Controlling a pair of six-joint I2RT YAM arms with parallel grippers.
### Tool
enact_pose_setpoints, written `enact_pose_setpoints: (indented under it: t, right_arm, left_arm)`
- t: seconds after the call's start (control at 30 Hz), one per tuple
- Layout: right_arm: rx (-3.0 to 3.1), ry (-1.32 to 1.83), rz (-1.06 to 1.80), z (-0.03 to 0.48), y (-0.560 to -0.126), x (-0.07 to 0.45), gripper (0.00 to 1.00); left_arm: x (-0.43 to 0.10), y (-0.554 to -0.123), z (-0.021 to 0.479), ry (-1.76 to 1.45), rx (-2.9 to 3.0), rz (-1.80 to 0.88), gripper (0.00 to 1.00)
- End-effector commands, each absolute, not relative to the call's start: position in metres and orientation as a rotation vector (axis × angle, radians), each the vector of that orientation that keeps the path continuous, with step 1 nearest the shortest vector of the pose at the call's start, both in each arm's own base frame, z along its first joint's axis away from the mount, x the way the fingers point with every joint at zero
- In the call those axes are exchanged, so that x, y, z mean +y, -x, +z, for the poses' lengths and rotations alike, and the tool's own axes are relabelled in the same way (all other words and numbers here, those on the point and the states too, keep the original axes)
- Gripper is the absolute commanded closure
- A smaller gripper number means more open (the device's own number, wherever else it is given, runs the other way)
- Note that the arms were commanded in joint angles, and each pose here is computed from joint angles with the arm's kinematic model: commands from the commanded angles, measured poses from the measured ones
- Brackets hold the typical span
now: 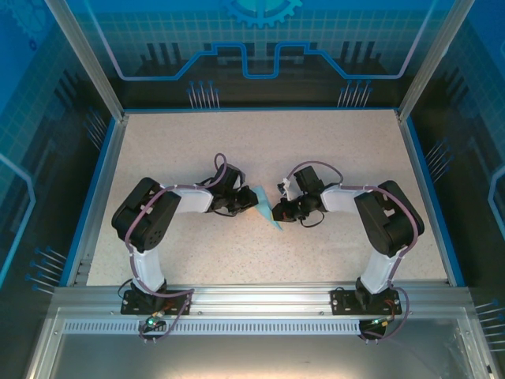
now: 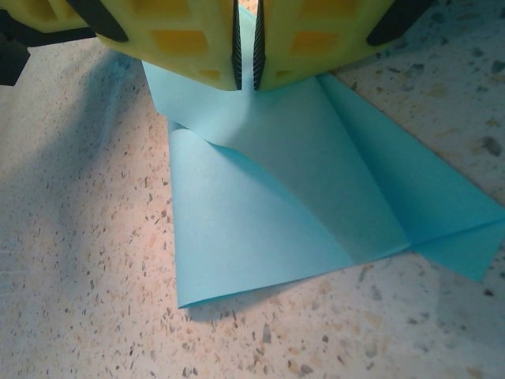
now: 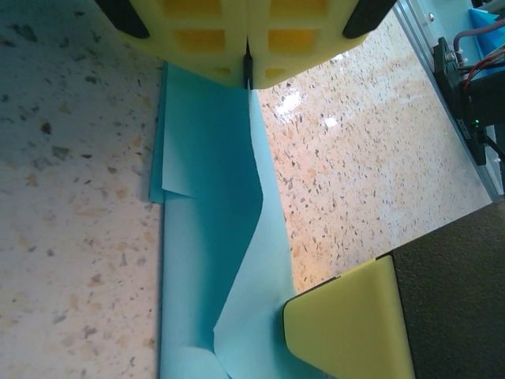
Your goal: Fold a paper plane with a square sheet of paper (pick it up from the middle)
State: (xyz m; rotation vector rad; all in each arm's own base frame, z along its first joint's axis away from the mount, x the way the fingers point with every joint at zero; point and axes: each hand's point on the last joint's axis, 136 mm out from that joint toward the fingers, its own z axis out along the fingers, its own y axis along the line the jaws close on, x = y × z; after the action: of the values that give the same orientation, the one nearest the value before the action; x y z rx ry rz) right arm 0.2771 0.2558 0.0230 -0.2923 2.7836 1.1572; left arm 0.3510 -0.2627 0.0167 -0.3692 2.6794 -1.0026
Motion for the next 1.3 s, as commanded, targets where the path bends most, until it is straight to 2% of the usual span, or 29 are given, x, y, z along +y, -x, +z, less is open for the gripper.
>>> enact_pose_setpoints:
  t: [0.0,0.23,0.6,0.8,0.97,1.27]
  right_arm:
    - [2.81,0.244,1.134,0.014,-0.276,0.248,0.99]
    - [2.849,0.199,1.149,0.006,-0.272,0.243,1.0]
    - [2.947,0.145,1.091,-0.006,-0.263,0.234,1.0]
    - [2.954,0.094,1.109,-0.006,-0.266,0.234,1.0]
    - [2.89,0.097,1.209,0.015,-0.275,0.244,1.0]
    - [2.813,0.046,1.384,0.041,-0.29,0.264,1.0]
  left_arm:
    - [-0.258,-0.351,0.011,0.38,2.715,-0.929,0.81]
    - [-0.262,-0.363,0.032,0.335,2.667,-0.938,0.76]
    - [-0.252,-0.376,0.02,0.39,2.671,-0.886,0.76]
    - [-0.261,-0.38,0.045,0.322,2.617,-0.971,0.76]
    - [-0.273,-0.368,0.071,0.229,2.564,-1.06,0.73]
    - [-0.289,-0.337,0.072,0.165,2.519,-1.186,0.72]
